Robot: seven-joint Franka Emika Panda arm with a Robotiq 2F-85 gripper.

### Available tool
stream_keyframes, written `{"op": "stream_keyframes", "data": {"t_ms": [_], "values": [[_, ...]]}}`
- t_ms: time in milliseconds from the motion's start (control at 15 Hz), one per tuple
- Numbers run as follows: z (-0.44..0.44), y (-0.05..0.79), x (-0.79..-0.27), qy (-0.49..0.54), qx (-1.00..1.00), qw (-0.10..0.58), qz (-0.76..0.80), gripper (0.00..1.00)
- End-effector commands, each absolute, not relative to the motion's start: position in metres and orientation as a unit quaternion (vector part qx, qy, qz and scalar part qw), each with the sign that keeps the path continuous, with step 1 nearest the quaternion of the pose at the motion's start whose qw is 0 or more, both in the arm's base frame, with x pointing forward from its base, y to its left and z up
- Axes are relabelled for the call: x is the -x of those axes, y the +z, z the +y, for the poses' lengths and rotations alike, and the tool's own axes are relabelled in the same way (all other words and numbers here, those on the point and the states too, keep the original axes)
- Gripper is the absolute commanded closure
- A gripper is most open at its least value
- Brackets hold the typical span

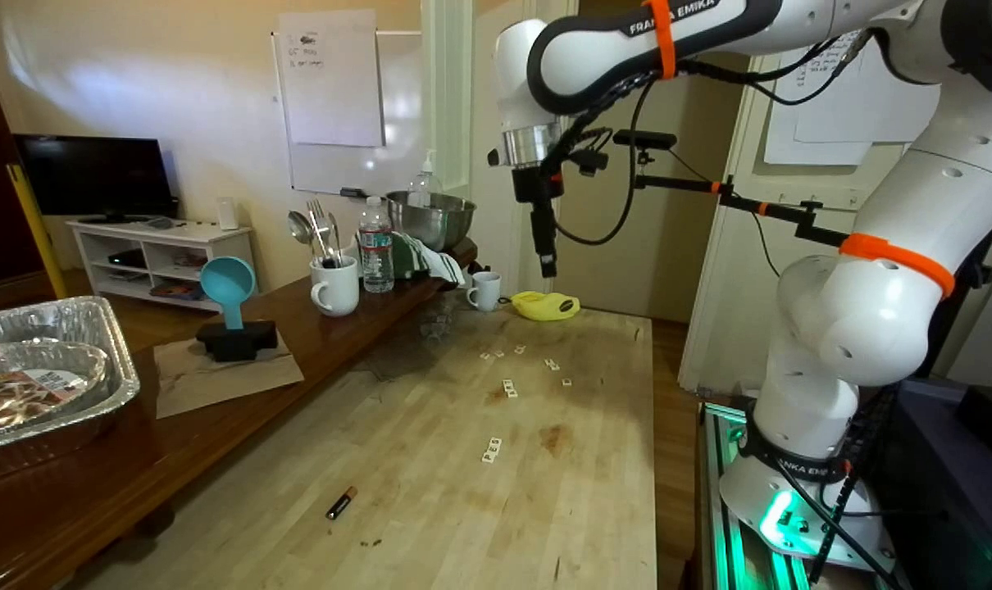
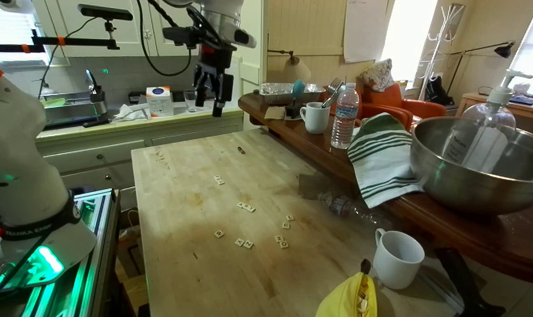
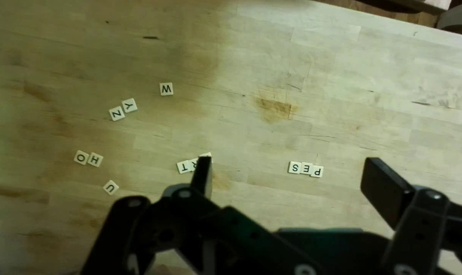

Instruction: Move the tile letter s from the left word to the right word

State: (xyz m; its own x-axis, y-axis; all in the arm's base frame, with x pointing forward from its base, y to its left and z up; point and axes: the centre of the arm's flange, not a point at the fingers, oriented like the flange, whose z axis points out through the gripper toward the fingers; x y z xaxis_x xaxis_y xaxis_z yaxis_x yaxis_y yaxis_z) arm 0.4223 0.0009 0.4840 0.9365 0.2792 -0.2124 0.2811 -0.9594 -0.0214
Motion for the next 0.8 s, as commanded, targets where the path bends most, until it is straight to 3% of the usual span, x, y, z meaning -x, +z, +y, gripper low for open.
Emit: {"op": "stream_keyframes", "data": {"t_ms": [0,400,733], "values": [[0.037,0.428,-0.428,-0.104,-0.978,-0.008,0.179,0.0],[0.055,0.357,-0.43,-0.085,-0.977,-0.038,0.19,0.0],[0.055,0.351,-0.429,-0.113,-0.976,-0.035,0.182,0.0]]}}
